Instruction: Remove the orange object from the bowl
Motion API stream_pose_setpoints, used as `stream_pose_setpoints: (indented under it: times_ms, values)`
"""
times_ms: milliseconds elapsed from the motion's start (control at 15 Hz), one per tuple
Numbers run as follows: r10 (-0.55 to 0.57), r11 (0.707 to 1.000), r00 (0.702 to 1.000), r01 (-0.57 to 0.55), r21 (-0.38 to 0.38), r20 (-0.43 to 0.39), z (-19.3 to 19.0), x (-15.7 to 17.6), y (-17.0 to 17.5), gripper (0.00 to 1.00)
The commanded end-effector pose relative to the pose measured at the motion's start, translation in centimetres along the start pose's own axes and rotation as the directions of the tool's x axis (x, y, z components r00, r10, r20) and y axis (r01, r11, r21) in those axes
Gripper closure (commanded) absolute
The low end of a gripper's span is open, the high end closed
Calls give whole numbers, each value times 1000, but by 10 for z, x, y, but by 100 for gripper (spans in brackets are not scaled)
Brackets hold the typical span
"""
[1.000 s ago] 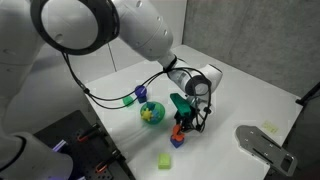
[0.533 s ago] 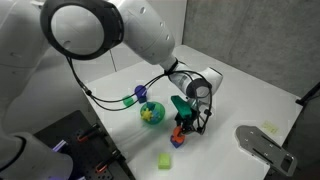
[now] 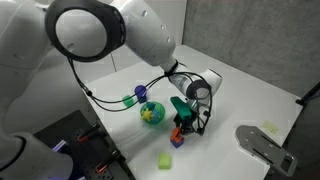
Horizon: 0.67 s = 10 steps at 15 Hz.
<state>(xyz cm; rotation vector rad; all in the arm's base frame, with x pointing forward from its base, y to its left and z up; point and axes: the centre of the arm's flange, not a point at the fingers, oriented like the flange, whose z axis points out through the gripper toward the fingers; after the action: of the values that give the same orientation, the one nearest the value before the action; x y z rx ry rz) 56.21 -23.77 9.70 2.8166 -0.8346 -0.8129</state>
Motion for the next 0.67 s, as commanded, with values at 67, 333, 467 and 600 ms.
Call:
stream_pose_setpoints:
  times_ms: [67, 333, 467, 600]
  values:
    - [-25, 1000, 1000, 25, 3, -6, -17, 3, 3, 42]
    - [-57, 998, 997, 58, 12, -42, -39, -8, -5, 8]
    - [-80, 997, 995, 81, 19, -59, -54, -16, -12, 0]
    - [-107, 993, 991, 110, 31, -85, -74, -26, -23, 0]
